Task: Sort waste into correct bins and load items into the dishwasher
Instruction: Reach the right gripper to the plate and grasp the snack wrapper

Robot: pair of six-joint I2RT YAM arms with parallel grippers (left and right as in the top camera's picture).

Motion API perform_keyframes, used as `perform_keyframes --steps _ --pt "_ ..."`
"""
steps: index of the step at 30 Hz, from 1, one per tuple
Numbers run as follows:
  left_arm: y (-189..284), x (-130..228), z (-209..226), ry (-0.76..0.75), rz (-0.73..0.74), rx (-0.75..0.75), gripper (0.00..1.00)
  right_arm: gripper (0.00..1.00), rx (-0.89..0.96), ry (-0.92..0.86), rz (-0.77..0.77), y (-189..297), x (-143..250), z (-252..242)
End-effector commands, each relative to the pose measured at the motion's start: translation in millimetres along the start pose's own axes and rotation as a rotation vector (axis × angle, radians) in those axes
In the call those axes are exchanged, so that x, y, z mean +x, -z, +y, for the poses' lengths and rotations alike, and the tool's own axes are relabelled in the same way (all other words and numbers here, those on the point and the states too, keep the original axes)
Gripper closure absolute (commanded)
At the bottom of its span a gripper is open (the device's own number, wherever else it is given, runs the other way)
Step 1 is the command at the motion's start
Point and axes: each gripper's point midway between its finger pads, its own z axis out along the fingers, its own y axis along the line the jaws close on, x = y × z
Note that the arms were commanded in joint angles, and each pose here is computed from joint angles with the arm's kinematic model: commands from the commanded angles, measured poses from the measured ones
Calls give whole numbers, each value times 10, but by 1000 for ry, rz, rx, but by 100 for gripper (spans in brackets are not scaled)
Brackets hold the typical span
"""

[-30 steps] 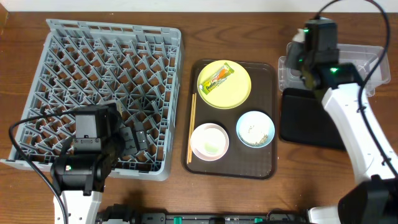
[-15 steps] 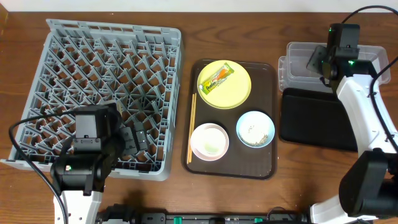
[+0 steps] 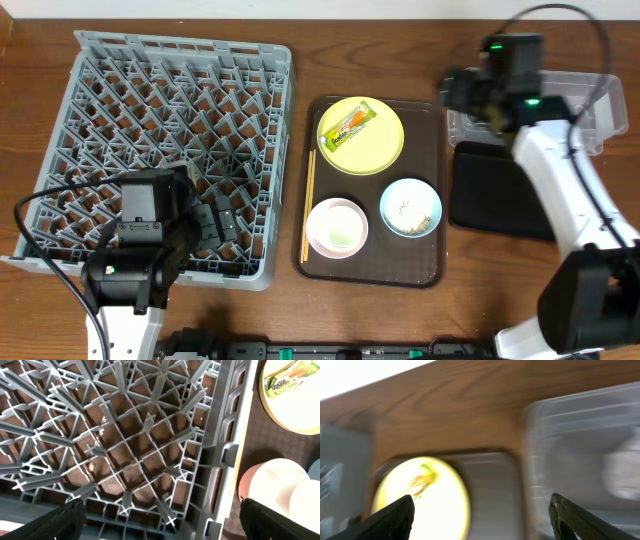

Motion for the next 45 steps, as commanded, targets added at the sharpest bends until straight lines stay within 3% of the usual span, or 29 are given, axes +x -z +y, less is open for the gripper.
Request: perform_keyframes --steps 1,6,11,13,20,28,41,45 --pt "70 -68 -15 -14 -24 -1 2 11 -34 30 0 -9 193 529" --pt "70 -68 -16 -14 -24 -1 2 4 11 45 -40 -282 418 933" --pt "70 -67 -15 -14 -24 -1 2 10 -75 31 -32 -598 584 1322" --pt "70 -59 -13 -13 -21 -2 2 1 -84 39 -29 -582 467 1425" --pt "70 -51 -11 -13 -17 -3 2 1 -8 99 6 -397 28 1496" --pt "70 -50 -10 -13 -17 -3 1 1 126 72 226 -817 670 1247" --pt "70 -50 -10 -13 -17 -3 2 1 203 19 337 -1490 1432 1242" --pt "70 -50 -10 -13 -17 -3 2 15 239 7 381 -1532 1612 1179"
